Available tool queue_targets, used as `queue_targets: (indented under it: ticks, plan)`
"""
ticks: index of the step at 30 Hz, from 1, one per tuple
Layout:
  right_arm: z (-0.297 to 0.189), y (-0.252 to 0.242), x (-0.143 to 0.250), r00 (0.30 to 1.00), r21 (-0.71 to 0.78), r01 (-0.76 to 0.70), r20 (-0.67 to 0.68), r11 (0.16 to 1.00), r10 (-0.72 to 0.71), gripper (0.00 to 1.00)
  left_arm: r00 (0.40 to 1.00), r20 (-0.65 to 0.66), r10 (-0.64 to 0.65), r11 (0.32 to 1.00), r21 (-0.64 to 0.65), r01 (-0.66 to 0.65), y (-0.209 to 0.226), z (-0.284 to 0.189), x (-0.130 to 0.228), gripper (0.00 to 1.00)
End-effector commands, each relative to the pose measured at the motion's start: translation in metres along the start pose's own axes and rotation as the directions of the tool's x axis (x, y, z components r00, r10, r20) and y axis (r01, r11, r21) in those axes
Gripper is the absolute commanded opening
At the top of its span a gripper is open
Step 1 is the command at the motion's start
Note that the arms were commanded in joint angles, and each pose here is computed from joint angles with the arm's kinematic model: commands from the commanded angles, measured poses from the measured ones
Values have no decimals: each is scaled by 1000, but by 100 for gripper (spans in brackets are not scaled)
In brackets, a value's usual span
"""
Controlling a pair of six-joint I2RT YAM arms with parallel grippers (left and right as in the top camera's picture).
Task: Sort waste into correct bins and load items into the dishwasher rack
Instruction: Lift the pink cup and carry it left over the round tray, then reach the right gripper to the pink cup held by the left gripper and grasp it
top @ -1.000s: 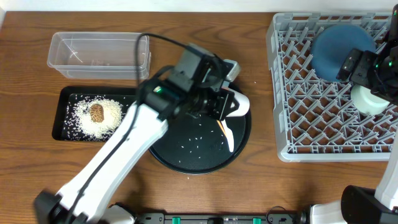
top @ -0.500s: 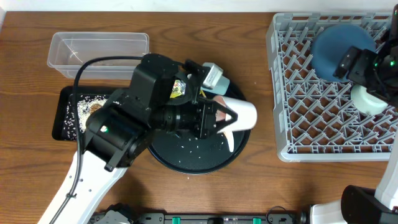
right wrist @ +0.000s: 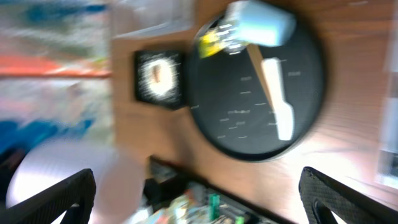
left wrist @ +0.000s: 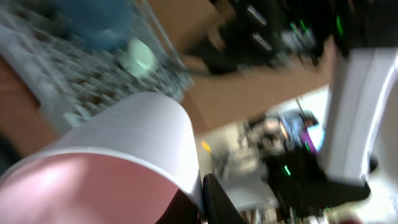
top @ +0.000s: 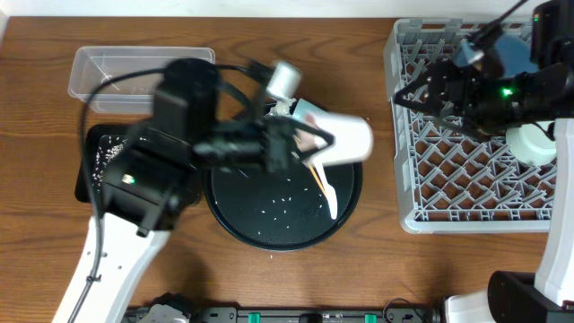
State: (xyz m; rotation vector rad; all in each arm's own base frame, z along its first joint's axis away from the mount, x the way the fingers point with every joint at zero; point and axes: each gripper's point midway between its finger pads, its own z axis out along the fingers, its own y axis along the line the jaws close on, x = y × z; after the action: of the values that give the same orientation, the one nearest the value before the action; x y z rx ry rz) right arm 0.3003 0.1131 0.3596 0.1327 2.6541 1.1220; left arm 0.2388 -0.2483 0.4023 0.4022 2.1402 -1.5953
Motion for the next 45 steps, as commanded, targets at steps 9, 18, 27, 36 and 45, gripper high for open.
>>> queue_targets:
  ticks: [9, 18, 27, 36, 45]
  plan:
    - [-15, 65, -1, 999, -432, -3, -50, 902, -20, 99, 973, 165, -163, 986, 75, 152, 11, -67, -54, 6]
    - [13, 48, -8, 986, -582, -126, -164, 804, 36, 99, 932, 138, -336, 938, 143, 317, 0, -62, -59, 7]
    - [45, 10, -10, 975, -662, -191, -212, 725, 64, 99, 856, 140, -498, 867, 97, 488, 41, -40, -47, 6]
    - [52, -4, -8, 975, -660, -198, -208, 724, 78, 99, 851, 112, -513, 858, 107, 503, 74, -14, -30, 6]
    - [59, 5, 1, 962, -650, -236, -262, 722, 78, 99, 856, 91, -508, 856, 166, 490, 63, 14, -34, 6]
